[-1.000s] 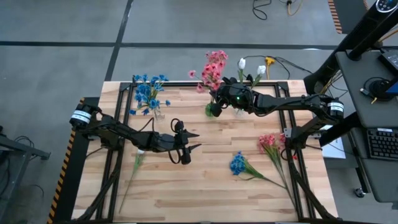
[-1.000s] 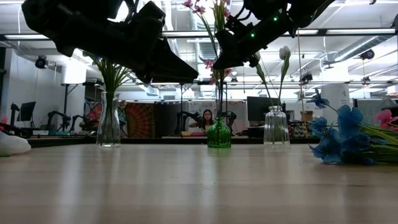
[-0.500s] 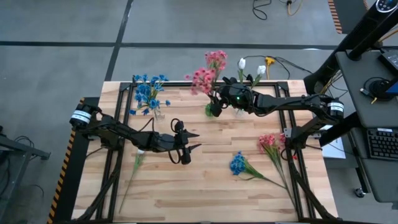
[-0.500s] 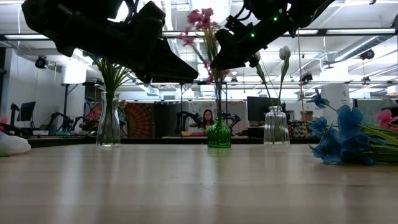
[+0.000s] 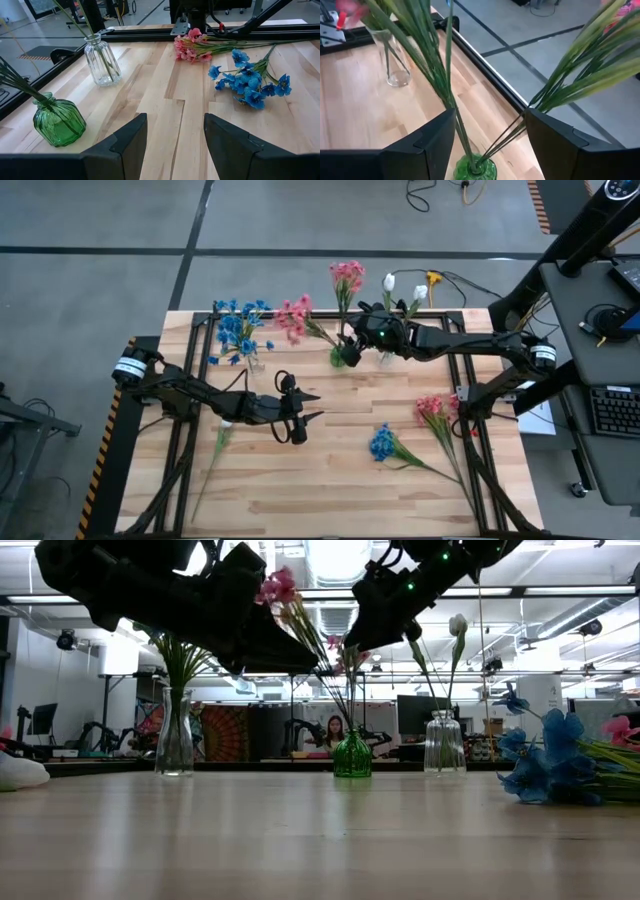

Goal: Sort flowers into vase by color
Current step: Put the top pink flowers into the green vase, then put the white flower into the right transparent vase

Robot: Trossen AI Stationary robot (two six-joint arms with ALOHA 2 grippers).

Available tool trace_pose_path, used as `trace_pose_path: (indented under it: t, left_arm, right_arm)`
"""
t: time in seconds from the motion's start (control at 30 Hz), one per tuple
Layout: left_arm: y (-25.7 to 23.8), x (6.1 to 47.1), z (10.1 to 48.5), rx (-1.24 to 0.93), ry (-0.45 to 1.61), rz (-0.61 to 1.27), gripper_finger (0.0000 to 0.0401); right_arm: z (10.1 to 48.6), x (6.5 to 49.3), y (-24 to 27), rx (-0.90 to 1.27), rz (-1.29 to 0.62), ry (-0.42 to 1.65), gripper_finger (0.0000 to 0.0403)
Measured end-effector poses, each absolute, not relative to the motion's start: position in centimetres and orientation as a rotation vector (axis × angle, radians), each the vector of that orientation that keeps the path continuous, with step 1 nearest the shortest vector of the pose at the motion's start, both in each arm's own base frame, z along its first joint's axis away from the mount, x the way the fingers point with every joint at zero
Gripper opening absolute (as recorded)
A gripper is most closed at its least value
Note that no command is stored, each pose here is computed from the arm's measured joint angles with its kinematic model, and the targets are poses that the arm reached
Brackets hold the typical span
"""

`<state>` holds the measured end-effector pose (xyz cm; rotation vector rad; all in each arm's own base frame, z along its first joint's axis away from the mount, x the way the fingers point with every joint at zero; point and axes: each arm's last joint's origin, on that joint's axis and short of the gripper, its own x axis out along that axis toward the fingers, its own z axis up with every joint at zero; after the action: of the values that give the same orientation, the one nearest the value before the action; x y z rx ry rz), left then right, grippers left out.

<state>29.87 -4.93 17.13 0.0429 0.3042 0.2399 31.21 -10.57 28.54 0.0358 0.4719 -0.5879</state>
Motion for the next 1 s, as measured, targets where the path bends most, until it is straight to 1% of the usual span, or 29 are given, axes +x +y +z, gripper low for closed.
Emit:
trace_pose_path:
  t: [0.3,0.43,0.57,0.67,0.77,0.87,1.0]
  left_arm:
    - [-4.9,29.9,17.1,0.043,0.306,0.24,0.0178]
    - [-5.1,29.8,17.1,0.028,0.318,0.223,0.0178]
    - [-5.8,30.1,17.8,-0.058,0.376,0.172,0.0178]
    - [-6.7,30.4,18.2,-0.134,0.52,0.148,0.0178]
    - [-7.9,30.2,18.9,-0.176,0.719,0.156,0.0178]
    - [-9.2,29.3,19.5,-0.186,0.922,0.207,0.0178]
    - [-10.8,27.5,20.3,-0.251,1.118,0.283,0.0178]
  right_arm:
    - [30.0,29.4,-9.3,0.069,-0.573,0.515,0.0231]
    - [30.7,27.9,-7.5,0.112,-0.526,0.568,0.0231]
    - [31.1,26.4,-5.5,0.177,-0.448,0.637,0.0228]
    - [31.3,25.4,-4.0,0.212,-0.405,0.692,0.0226]
    - [31.2,24.6,-2.6,0.236,-0.381,0.741,0.0226]
    - [31.0,24.0,-1.5,0.248,-0.362,0.795,0.0225]
    - [30.6,23.7,-0.4,0.243,-0.337,0.847,0.0224]
